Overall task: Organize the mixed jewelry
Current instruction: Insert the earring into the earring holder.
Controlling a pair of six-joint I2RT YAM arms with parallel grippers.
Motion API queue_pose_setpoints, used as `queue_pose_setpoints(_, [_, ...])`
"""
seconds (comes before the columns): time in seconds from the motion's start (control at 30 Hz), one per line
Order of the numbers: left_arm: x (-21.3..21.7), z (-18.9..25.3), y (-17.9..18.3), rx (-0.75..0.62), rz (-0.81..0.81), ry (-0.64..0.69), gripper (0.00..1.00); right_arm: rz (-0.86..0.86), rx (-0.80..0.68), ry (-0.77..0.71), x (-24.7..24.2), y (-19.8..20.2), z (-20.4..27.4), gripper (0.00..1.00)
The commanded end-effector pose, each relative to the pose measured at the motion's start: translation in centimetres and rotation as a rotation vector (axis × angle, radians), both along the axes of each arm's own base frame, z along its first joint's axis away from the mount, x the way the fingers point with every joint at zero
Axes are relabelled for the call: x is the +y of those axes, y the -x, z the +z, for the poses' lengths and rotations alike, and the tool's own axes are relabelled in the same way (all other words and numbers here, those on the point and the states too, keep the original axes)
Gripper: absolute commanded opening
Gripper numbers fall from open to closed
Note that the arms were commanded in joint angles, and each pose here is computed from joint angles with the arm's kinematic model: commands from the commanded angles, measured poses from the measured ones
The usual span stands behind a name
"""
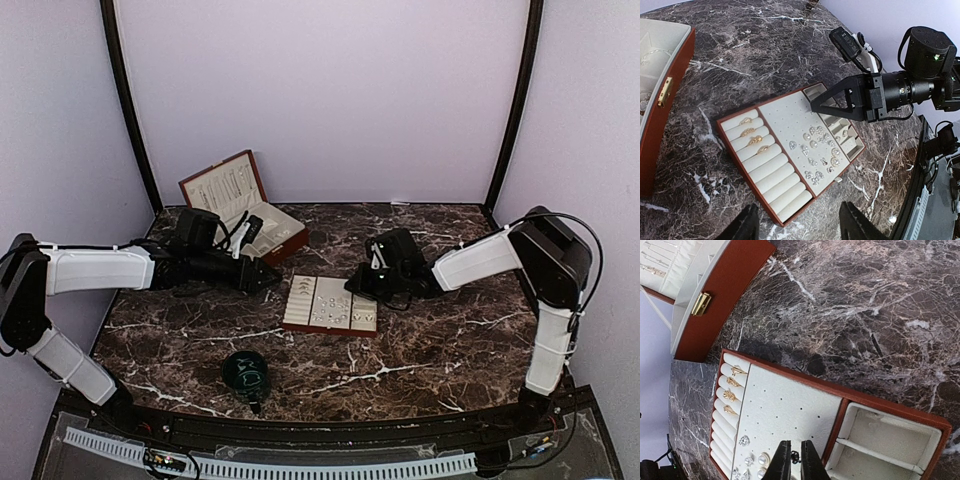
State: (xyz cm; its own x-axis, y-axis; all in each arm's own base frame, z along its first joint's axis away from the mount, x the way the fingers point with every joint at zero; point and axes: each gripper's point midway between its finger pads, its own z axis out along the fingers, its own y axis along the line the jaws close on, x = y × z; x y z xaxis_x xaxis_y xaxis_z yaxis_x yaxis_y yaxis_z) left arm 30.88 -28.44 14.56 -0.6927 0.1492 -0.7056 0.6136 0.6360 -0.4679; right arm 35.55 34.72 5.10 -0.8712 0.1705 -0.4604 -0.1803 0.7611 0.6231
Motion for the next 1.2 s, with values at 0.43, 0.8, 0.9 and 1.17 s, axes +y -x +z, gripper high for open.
queue_pose_setpoints(0.43, [0.0, 2.3, -0.2, -0.044, 0.000, 0.036, 0.56, -0.027, 0.002, 0.053, -1.6, 0.3, -0.6, 0.12])
queue_pose_setpoints(0.8, [1.1, 3.4, -0.8, -0.115, 0.051, 0.008, 0.57, -0.013, -0.063, 0.019, -1.3, 0.0, 2.5, 0.21])
queue_pose_setpoints(0.9, [2.4, 3.7, -1.2, -0.155, 0.099, -0.031, 0.58, -0.005, -0.091, 0.011, -1.4, 0.1, 4.0, 0.28])
queue_pose_setpoints(1.17, [7.3, 2.8, -1.3, -0.083, 0.297, -0.069, 0.60, 0.005, -0.184, 0.028, -2.4, 0.2, 8.6, 0.50])
